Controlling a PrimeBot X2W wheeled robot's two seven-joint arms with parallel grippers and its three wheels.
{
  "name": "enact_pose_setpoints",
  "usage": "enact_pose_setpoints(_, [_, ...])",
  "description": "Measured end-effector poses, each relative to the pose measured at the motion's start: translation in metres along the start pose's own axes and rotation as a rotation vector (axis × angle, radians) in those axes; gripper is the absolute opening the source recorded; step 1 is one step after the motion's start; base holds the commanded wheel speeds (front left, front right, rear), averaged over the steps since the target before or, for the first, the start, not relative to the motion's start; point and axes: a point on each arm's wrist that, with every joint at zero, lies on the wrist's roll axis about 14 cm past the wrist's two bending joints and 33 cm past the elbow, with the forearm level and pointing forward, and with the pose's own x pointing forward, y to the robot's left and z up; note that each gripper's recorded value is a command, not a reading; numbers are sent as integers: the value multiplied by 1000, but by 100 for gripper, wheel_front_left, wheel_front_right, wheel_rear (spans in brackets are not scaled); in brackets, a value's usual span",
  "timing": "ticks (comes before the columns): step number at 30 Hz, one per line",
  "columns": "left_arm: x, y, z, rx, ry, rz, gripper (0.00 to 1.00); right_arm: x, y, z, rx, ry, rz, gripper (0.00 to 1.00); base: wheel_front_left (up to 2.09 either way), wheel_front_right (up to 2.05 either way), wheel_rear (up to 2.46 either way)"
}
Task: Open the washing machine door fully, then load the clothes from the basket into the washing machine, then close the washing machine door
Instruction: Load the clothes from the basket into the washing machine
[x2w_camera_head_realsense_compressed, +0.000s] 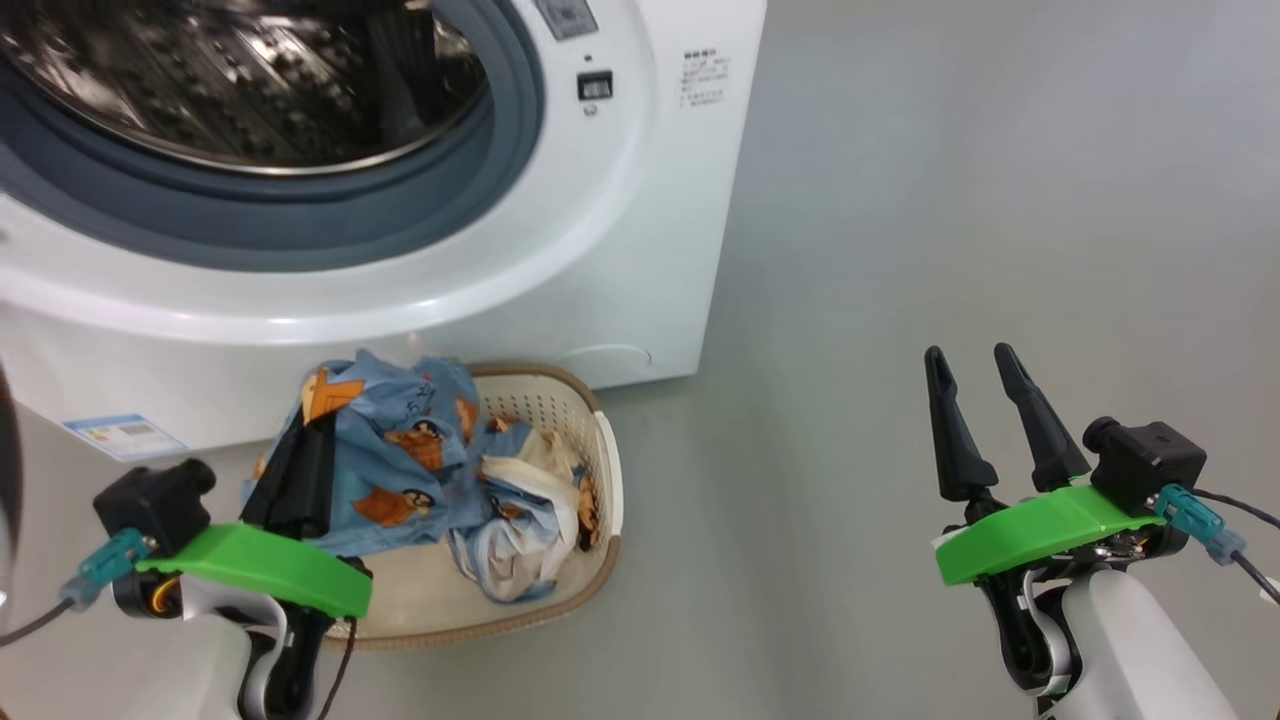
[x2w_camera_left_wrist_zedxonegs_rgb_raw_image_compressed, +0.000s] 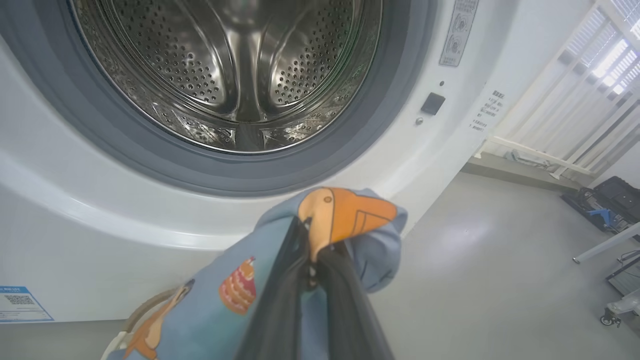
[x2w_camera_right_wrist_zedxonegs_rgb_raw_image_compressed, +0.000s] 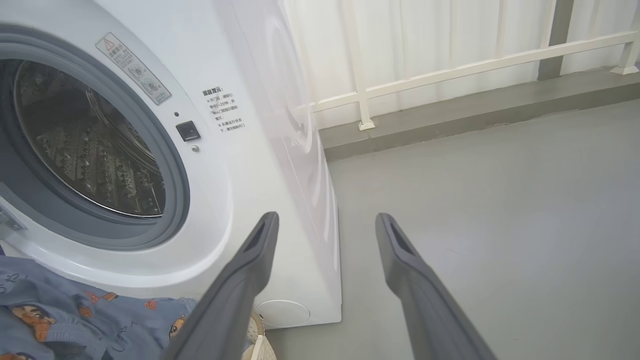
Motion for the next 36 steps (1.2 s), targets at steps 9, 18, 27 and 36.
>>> enact_pose_setpoints(9, [-17,-23,34,0,-122,-35,0,-14,6,6,1,-12,13,100,0,0,0])
enact_pose_setpoints(18, [-20,-34,53,-1,-181,-57,0,-15,9,13,-4,-28,25,100,0,0,0])
enact_pose_setpoints(27, [0,-35,84,38,-255,-69,0,-14,5,4,-6,-2,19,100,0,0,0])
enact_pose_setpoints(36, [53,-21,103,87,-259,-50,0,-8,0,-15,-22,46,11,100,0,0,0])
